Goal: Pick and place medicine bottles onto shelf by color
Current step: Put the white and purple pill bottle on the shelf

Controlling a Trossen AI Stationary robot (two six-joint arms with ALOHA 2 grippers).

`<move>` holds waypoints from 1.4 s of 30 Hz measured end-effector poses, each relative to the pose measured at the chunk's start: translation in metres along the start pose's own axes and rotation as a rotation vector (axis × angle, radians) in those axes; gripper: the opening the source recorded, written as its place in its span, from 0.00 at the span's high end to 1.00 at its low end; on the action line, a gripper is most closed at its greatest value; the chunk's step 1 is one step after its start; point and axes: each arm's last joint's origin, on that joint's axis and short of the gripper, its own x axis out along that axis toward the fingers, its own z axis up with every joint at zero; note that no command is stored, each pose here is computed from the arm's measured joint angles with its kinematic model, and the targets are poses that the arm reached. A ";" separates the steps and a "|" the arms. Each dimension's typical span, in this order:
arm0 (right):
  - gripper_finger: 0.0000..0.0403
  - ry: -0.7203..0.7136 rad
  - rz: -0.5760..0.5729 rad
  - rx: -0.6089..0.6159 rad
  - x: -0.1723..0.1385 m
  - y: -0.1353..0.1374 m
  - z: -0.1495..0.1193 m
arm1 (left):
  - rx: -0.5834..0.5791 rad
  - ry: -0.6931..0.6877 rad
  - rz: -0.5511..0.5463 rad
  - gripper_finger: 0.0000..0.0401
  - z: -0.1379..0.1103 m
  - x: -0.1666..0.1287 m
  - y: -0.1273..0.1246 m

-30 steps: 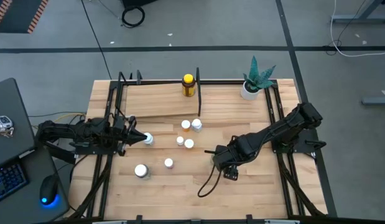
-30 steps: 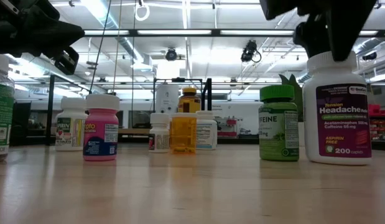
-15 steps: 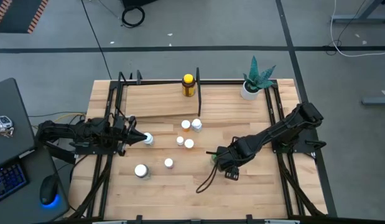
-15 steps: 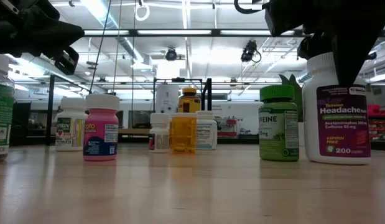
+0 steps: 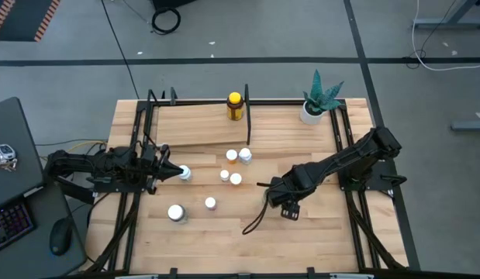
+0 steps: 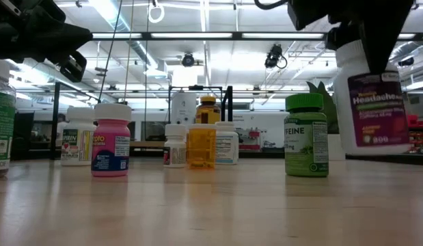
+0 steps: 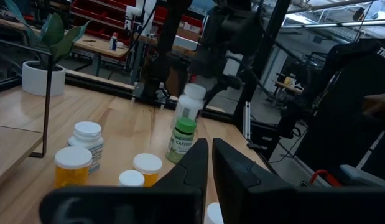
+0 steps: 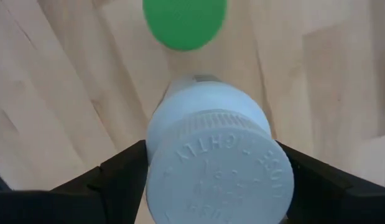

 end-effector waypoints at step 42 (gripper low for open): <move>0.23 -0.396 -0.047 -0.438 -0.080 -0.105 0.177 | 0.000 0.000 0.000 0.93 0.000 0.000 0.000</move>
